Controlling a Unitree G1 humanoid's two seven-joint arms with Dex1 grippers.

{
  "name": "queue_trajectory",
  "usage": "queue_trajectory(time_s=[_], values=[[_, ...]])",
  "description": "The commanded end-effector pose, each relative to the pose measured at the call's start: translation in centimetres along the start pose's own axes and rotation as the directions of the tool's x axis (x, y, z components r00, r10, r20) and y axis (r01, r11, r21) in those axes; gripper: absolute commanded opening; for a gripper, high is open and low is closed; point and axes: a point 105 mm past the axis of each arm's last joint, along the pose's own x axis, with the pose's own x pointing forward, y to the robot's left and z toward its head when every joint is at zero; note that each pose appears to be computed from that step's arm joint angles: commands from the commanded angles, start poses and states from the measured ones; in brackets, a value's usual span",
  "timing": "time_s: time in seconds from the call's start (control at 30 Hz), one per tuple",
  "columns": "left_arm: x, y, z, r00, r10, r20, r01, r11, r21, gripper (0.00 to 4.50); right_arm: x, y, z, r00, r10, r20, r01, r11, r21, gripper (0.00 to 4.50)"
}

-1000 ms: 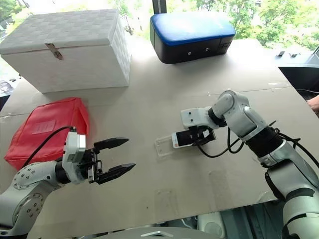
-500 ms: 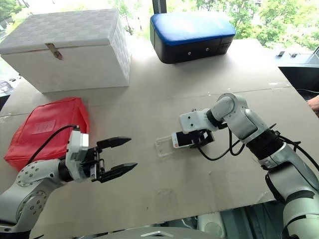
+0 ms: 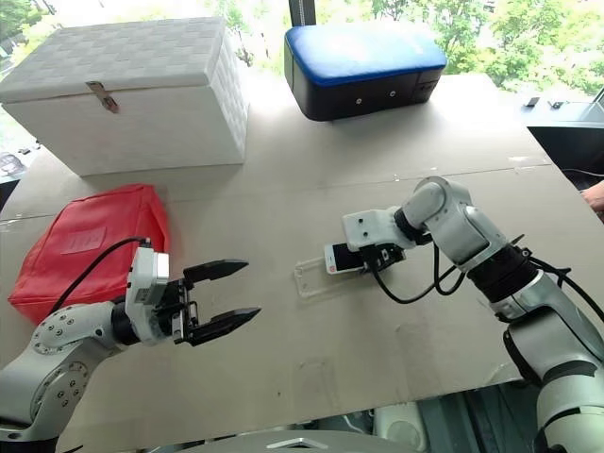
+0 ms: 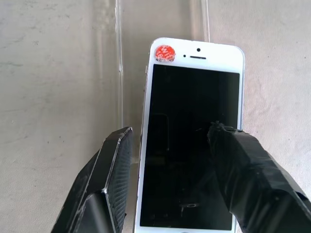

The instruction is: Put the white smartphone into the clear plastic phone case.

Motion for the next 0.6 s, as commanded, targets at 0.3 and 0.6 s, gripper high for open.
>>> queue_trajectory(time_s=[0.3, 0.6], values=[[0.3, -0.6, 1.2, 1.0, -0.024, 0.012, 0.024, 0.999, 0.037, 4.5, -2.1, -1.0, 0.1, 0.997, -0.076, 0.002, 0.076, 0.995, 0.058, 4.47], [0.5, -0.5, 1.3, 1.0, -0.029, 0.011, 0.029, 0.999, 0.039, 4.5, -1.9, -1.1, -1.4, 0.995, -0.083, -0.049, 0.087, 0.991, 0.099, 4.47]])
